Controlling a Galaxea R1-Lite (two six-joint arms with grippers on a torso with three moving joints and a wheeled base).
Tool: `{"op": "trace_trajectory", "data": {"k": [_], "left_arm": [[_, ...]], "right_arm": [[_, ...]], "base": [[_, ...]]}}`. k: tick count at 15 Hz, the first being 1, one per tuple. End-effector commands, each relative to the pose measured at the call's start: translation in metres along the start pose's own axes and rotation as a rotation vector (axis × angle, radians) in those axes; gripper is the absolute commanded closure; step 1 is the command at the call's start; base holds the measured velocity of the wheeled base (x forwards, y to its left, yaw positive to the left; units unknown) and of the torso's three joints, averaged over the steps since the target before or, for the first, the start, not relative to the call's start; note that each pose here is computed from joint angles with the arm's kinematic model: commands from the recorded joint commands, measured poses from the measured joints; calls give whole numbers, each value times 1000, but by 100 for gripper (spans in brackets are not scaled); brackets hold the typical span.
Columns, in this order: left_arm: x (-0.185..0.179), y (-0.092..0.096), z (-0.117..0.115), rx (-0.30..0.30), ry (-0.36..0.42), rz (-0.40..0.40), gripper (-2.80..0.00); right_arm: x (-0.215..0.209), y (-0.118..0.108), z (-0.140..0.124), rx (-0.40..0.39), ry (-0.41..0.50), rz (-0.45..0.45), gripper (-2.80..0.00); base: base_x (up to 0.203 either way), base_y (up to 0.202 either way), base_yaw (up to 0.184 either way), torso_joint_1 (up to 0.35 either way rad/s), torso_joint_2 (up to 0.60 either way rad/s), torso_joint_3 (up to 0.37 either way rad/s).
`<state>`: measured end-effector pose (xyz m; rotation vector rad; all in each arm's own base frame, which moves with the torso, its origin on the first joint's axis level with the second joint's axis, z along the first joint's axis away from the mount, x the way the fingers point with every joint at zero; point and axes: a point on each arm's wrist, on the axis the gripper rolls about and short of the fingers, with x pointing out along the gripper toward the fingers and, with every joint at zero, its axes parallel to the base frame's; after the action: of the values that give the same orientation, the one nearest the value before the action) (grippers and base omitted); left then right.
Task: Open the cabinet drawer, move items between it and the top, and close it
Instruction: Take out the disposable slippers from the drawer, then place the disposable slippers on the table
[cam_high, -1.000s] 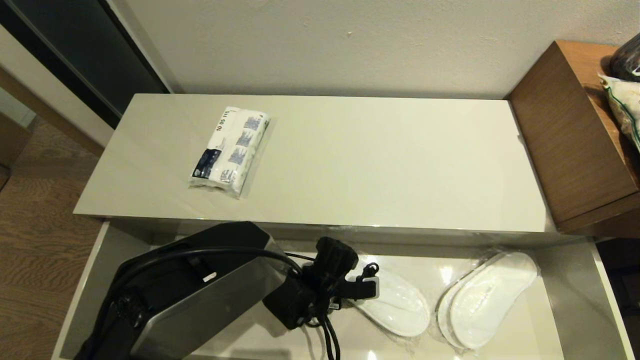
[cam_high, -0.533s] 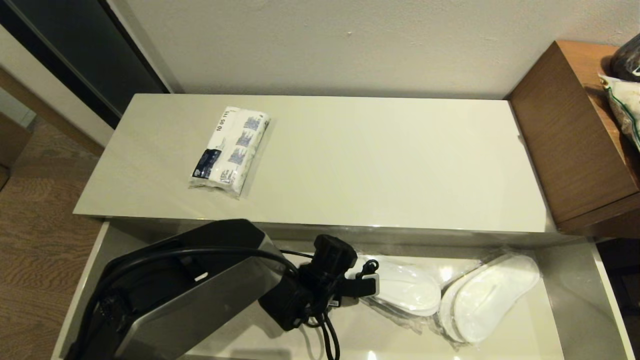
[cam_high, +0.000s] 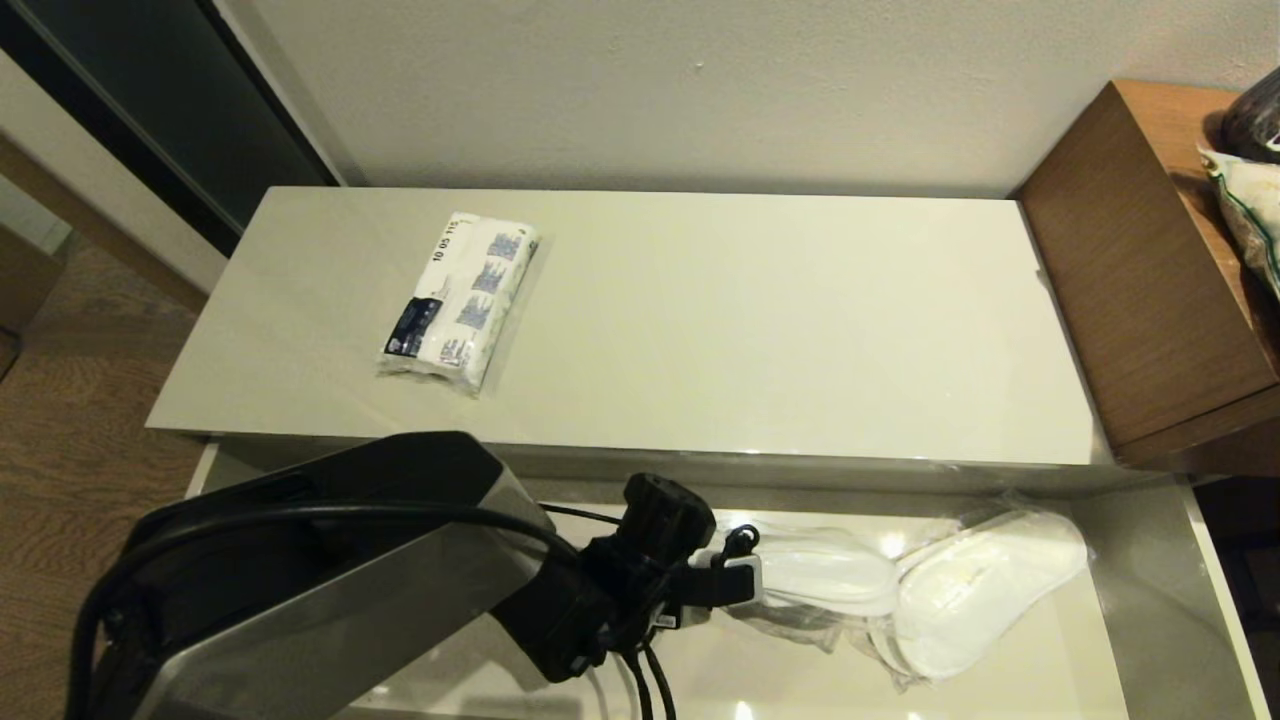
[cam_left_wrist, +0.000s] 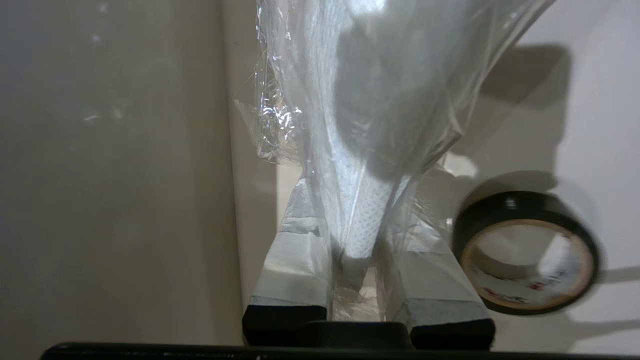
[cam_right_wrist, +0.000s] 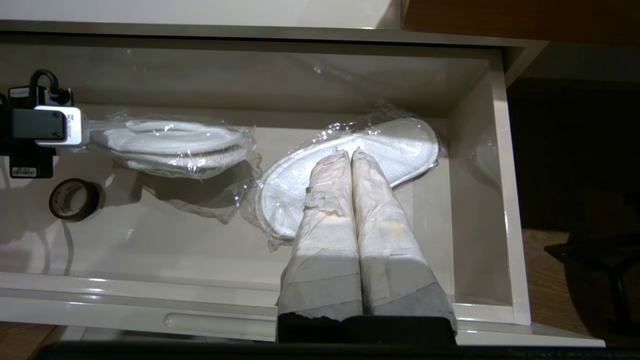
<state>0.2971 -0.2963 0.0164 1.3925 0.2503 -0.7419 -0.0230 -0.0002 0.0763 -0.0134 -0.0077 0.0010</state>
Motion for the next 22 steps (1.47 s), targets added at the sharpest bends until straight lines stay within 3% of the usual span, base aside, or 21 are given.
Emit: {"op": "trace_trajectory", "data": {"k": [1, 7, 10, 13, 16, 22], "left_arm": [[-12, 6, 4, -2, -18, 21, 0], [-34, 16, 5, -26, -25, 40, 0], [-61, 31, 6, -54, -51, 80, 0], [-94, 43, 10, -118, -89, 108, 0], [-135, 55, 8, -172, -77, 94, 0], [-216, 42, 32, -311, -122, 59, 0]], "right_arm": [[0, 0, 0, 0, 0, 0, 0], [0, 0, 0, 0, 1, 0, 0], [0, 0, 0, -1, 0, 0, 0], [0, 0, 0, 0, 0, 0, 0], [0, 0, 0, 0, 0, 0, 0], [0, 0, 0, 0, 0, 0, 0]], "base": [[0, 0, 0, 0, 0, 0], [0, 0, 0, 0, 0, 0], [0, 0, 0, 0, 0, 0], [0, 0, 0, 0, 0, 0], [0, 0, 0, 0, 0, 0], [0, 0, 0, 0, 0, 0]]}}
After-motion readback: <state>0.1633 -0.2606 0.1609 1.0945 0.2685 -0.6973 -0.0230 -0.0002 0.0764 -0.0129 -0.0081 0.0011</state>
